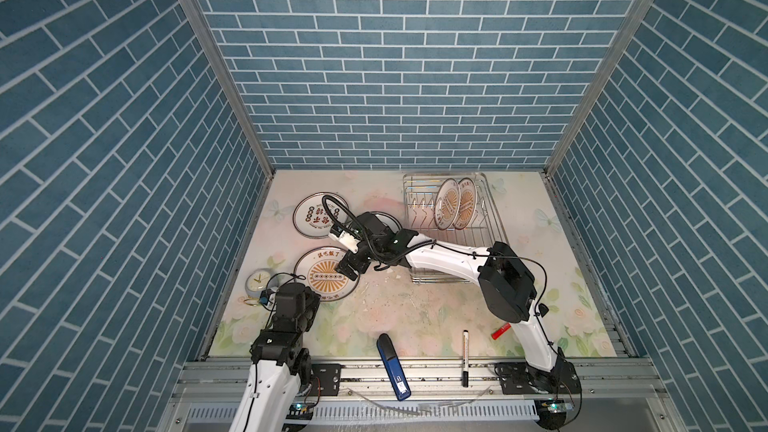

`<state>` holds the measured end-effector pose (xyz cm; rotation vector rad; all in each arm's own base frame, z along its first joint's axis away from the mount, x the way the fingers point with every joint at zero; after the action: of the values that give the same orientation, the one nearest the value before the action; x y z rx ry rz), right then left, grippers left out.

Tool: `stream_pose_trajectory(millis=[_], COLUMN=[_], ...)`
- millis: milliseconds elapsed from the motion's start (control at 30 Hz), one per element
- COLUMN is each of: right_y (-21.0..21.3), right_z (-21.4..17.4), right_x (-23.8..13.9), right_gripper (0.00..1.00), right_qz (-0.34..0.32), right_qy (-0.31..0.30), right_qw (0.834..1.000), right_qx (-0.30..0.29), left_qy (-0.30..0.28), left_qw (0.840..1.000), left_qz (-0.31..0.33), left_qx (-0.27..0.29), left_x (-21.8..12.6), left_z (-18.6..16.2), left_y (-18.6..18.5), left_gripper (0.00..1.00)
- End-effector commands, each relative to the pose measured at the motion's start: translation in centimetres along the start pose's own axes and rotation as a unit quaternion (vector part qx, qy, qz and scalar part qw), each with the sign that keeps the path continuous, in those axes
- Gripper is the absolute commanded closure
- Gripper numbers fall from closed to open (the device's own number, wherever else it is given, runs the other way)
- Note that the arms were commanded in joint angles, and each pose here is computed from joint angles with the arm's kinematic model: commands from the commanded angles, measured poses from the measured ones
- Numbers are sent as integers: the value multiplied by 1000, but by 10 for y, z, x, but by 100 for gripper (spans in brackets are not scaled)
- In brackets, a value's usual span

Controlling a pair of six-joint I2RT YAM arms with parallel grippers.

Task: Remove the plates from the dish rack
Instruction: 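Lower the orange-sunburst plate flat onto the table with the left gripper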

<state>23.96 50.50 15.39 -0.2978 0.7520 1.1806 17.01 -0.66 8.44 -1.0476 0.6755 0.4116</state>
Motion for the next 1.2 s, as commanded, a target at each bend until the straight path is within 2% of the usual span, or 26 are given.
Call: stream_pose_trajectory(millis=[0, 133, 200, 467, 567, 633, 767, 867, 1000, 1167], right_y=[5, 5, 4, 6, 7, 5, 7, 7, 7, 9], right_z=[6, 5, 5, 4, 7, -3, -4, -4, -3, 2], right_x=[2, 3, 3, 4, 2, 14, 15, 15, 14, 7], right_gripper=[1, 1, 1, 1, 1, 1, 1, 1, 1, 1], right_qz=[2, 0, -3, -4, -3, -1, -1, -3, -6, -7], right_qy=[-2, 0, 0, 2, -1, 16, 20, 20, 20, 12], right_qw=[1000, 1000, 1000, 1000, 1000, 1000, 999, 999, 999, 999], right_qx=[-24, -25, -25, -27, -28, -26, -29, -31, -32, -35], left_qy=[5, 3, -1, 9, -4, -8, -5, -4, -9, -22], left_qw=[999, 999, 999, 999, 1000, 999, 999, 999, 999, 998], left_qz=[39, 41, 42, 33, 31, 33, 39, 37, 37, 48], left_qx=[8, 6, 5, 1, 2, 5, 7, 6, 11, 23], left_x=[4, 4, 5, 7, 5, 4, 4, 6, 5, -5], left_z=[-5, -5, -4, -7, -3, -1, -2, -3, -1, 5], left_y=[19, 21, 22, 22, 21, 20, 21, 22, 21, 19], left_gripper=[90, 89, 81, 80, 77, 68, 66, 56, 54, 30])
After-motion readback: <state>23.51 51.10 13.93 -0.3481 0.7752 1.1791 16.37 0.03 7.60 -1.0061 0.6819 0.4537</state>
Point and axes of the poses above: each gripper's point midway between its finger pads, its own x axis out along the fingers, its own y axis along the line the jaws close on, z = x × y, the point moved 5 cm from there along -x, back along the fingers, and after that the axes turned 7 degrees about x, right-handed, at the moved point
